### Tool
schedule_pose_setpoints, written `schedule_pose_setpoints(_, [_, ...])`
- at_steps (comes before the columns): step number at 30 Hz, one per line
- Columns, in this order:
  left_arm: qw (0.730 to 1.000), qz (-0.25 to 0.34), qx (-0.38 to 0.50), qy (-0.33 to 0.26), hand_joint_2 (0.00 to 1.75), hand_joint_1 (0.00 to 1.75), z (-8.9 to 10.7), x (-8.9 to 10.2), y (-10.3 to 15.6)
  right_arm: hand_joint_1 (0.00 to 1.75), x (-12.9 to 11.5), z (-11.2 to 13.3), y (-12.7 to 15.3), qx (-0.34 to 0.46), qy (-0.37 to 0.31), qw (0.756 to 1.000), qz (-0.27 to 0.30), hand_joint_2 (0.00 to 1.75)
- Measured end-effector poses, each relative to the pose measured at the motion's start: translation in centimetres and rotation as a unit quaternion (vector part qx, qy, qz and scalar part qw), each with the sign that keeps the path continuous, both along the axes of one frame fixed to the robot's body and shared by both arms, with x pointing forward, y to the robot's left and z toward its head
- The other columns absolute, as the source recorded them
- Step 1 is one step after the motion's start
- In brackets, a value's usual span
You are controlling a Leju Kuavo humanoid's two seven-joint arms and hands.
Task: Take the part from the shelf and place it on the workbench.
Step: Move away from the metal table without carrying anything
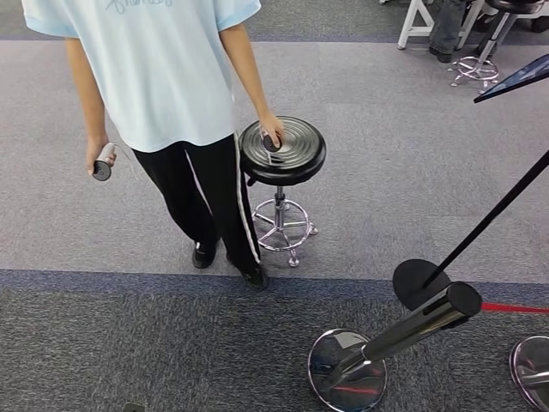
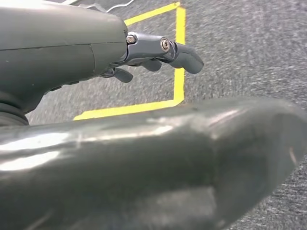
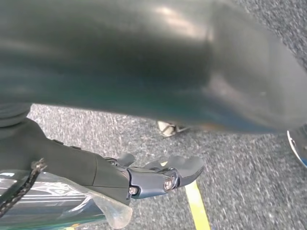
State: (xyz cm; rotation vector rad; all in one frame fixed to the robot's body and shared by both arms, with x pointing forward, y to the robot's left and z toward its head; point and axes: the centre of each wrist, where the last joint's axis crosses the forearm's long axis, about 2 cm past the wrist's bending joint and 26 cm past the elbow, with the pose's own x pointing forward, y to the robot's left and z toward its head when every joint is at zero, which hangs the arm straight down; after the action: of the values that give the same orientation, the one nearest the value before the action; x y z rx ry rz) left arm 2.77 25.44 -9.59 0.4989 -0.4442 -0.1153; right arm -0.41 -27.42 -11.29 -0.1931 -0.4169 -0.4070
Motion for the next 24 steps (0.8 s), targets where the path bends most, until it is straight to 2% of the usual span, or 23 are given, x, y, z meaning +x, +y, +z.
schedule_pose_setpoints(7, [0.999, 0.023, -0.007, 0.026, 0.00, 0.00, 0.4, -0.4, -0.1, 0.00, 0.3, 0.0, 0.3, 0.007, -0.013, 1.000, 0.000, 0.00])
schedule_pose_setpoints(16, [1.000, -0.018, -0.003, 0.012, 0.00, 0.00, 1.5, -0.1, -0.8, 0.00, 0.7, 0.0, 0.3, 0.008, -0.022, 1.000, 0.001, 0.00])
schedule_pose_setpoints(24, [1.000, -0.031, -0.001, 0.001, 0.00, 0.00, 1.7, 0.2, -1.1, 0.00, 0.9, 0.0, 0.3, 0.008, -0.024, 1.000, 0.001, 0.00])
